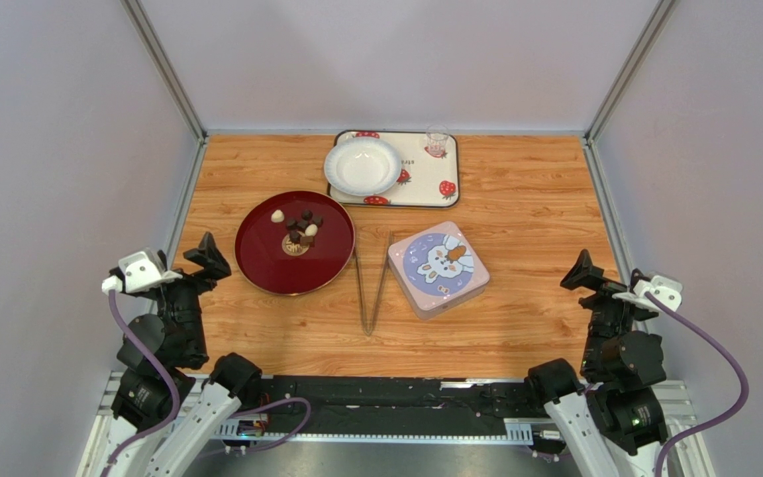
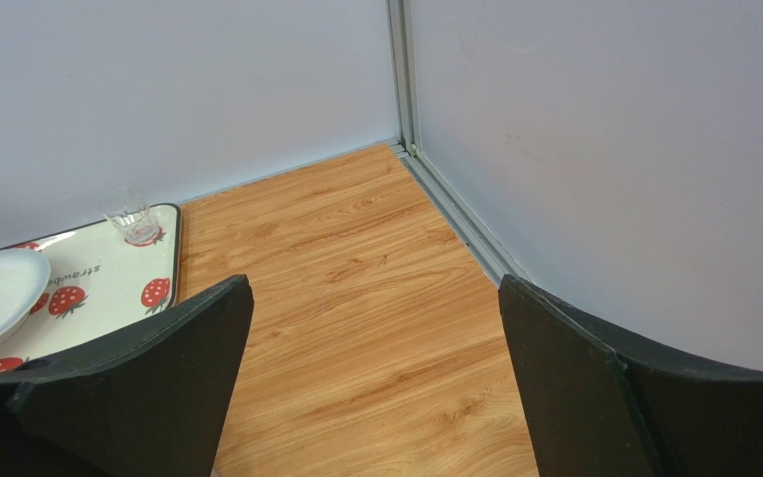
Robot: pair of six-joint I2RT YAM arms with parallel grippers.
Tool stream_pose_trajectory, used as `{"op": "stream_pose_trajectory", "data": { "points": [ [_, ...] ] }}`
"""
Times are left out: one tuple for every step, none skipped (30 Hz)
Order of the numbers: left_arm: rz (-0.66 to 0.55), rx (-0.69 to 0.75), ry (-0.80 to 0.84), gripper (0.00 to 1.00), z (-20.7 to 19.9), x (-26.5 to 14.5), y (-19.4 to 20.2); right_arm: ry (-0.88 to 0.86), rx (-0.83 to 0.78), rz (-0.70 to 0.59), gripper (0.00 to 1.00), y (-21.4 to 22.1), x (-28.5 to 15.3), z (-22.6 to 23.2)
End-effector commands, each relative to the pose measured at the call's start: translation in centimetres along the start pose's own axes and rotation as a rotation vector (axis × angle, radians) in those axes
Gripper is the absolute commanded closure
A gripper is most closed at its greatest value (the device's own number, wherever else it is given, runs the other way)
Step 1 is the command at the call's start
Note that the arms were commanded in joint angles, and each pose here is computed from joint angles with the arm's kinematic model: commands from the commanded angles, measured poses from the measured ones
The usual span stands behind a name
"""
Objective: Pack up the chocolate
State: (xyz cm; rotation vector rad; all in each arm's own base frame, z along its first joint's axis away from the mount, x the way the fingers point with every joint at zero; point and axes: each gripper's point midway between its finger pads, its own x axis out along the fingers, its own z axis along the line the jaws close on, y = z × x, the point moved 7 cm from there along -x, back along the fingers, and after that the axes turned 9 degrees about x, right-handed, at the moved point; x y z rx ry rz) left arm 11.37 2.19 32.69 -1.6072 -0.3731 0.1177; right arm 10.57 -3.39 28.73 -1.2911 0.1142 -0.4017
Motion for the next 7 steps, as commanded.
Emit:
{"op": "stream_pose_trajectory", "data": {
  "points": [
    [-0.016, 0.000, -0.005, 0.01, 0.31, -0.15, -0.37, -0.028, 0.047, -0.084, 0.01, -1.60, -0.90, -0.38],
    [-0.020, -0.004, -0.004, 0.01, 0.39, -0.24, -0.39, -0.030, 0.047, -0.085, 0.01, -1.66, -0.92, -0.37],
    [-0.023, -0.006, -0.006, 0.01, 0.46, -0.29, -0.40, -0.030, 0.046, -0.085, 0.01, -1.66, -0.92, -0.38],
    [-0.026, -0.009, -0.006, 0.01, 0.52, -0.34, -0.39, -0.030, 0.046, -0.084, 0.01, -1.67, -0.94, -0.39],
    [-0.032, -0.015, -0.008, 0.01, 0.67, -0.46, -0.48, -0.031, 0.047, -0.085, 0.01, -1.72, -0.96, -0.38],
    [-0.034, -0.016, -0.007, 0.01, 0.68, -0.48, -0.45, -0.026, 0.047, -0.083, 0.01, -1.71, -0.98, -0.44],
    [-0.035, -0.019, -0.007, 0.01, 0.72, -0.53, -0.41, -0.021, 0.056, -0.087, 0.01, -1.81, -1.02, -0.49]
  ]
}}
